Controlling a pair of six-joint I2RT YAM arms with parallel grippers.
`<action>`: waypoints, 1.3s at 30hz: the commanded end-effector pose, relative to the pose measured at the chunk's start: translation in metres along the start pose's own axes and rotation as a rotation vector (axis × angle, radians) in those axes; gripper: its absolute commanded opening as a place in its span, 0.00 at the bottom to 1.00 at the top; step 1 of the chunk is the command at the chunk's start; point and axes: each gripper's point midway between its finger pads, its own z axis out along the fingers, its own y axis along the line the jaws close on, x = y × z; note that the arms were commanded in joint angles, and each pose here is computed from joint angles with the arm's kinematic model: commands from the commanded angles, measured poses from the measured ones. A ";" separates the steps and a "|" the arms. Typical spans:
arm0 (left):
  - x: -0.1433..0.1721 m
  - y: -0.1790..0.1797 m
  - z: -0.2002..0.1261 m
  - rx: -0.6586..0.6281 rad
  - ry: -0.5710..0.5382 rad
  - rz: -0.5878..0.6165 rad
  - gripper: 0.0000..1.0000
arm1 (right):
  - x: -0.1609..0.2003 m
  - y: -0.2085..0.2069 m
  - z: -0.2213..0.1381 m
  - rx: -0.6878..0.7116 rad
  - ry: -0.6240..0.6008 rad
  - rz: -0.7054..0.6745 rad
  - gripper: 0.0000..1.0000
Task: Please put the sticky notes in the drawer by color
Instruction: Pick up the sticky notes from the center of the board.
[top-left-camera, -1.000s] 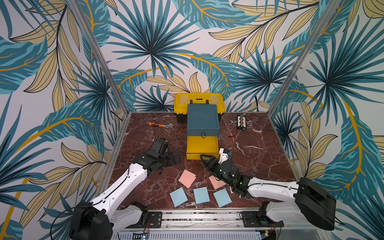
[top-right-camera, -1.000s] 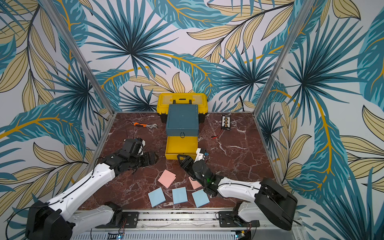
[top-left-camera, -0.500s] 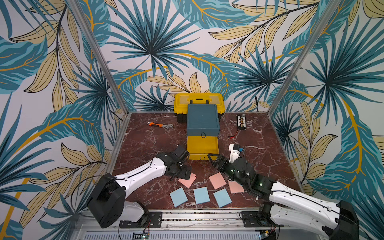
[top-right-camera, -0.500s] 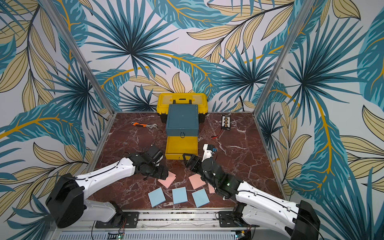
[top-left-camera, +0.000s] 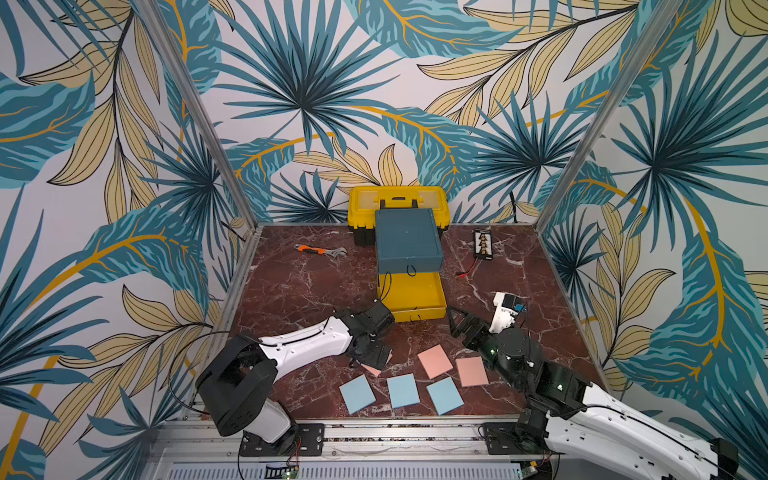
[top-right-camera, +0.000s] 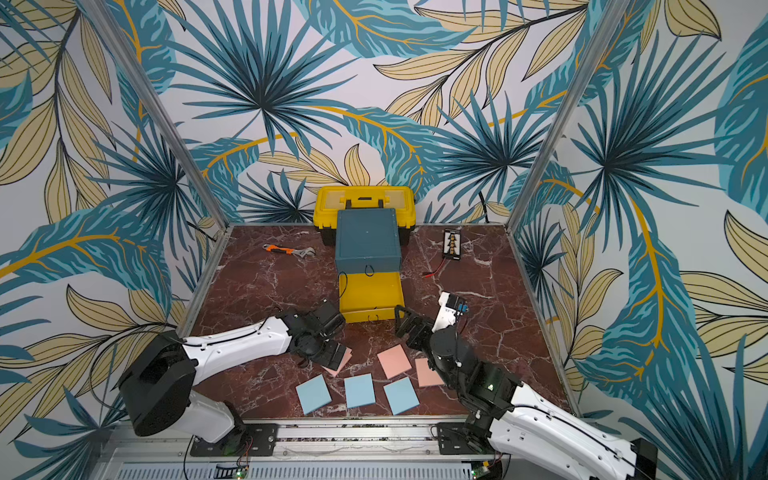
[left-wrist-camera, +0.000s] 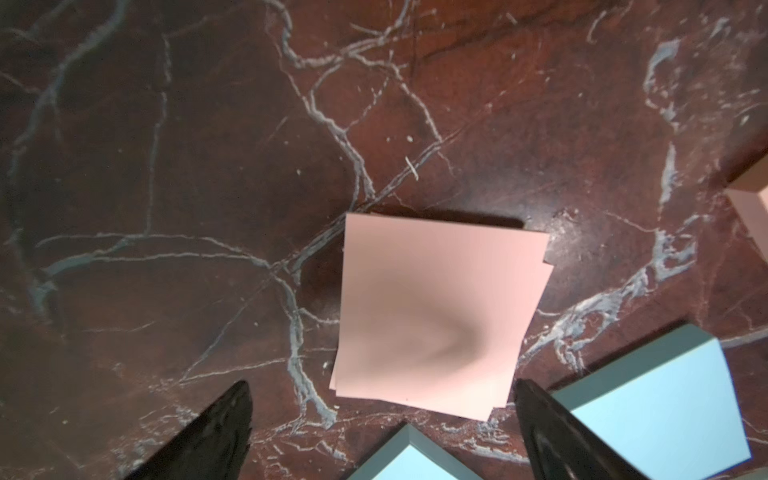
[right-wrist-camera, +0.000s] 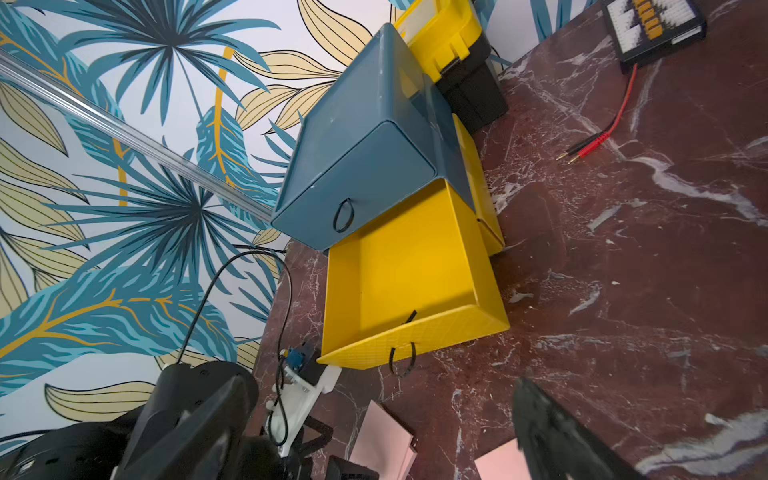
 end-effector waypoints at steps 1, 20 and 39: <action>0.000 -0.009 0.000 0.020 -0.038 0.026 1.00 | 0.010 -0.018 0.004 0.064 0.008 -0.050 0.99; -0.004 -0.009 0.030 -0.039 -0.020 0.036 1.00 | 0.023 -0.027 0.018 0.113 0.024 -0.066 0.99; 0.010 -0.001 0.042 -0.083 0.042 0.039 0.96 | 0.029 -0.033 0.024 0.134 0.021 -0.054 0.99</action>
